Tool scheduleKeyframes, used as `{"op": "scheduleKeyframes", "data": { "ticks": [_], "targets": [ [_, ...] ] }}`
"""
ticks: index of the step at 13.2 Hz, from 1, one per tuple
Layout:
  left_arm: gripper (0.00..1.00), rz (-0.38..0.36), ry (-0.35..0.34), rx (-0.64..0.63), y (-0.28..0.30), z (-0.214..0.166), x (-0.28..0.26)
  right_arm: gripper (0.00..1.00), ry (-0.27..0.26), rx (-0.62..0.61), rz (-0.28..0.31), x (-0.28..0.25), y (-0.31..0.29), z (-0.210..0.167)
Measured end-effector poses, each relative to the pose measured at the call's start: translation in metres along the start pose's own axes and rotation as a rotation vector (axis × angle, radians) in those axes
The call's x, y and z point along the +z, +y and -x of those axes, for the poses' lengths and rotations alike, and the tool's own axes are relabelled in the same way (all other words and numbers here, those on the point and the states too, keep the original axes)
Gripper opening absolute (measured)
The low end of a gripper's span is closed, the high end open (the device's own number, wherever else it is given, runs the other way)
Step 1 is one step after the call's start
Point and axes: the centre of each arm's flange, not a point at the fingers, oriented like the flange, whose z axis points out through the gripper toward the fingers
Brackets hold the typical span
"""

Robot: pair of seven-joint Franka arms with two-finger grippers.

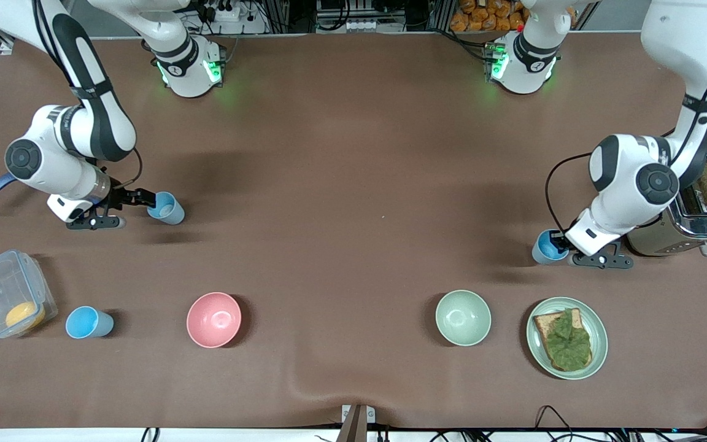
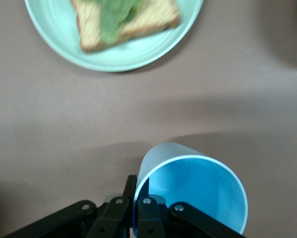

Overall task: Stack blue cups with both arms
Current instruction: 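Close both grippers around the two blue cups, then carry the blue cup in the right gripper to the table center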

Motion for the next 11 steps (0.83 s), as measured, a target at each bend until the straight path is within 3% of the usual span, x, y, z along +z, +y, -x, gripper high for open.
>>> {"op": "scheduleKeyframes", "data": {
  "ticks": [3,8,10,11],
  "targets": [
    [0.03,-0.008,-0.007,0.071,0.044,-0.016,-0.067,0.84,-0.003,0.008,-0.022,0.005,-0.008,-0.001],
    [0.03,0.001,-0.038,0.078,0.061,-0.047,-0.152,0.22,0.001,0.017,-0.053,0.006,-0.023,-0.003],
    [0.03,0.006,-0.046,0.076,0.061,-0.051,-0.167,0.02,0.002,0.023,-0.061,0.006,-0.025,-0.004],
    [0.03,0.008,-0.051,0.081,0.065,-0.052,-0.170,0.02,0.002,0.022,-0.062,0.004,-0.025,-0.005]
  ]
}}
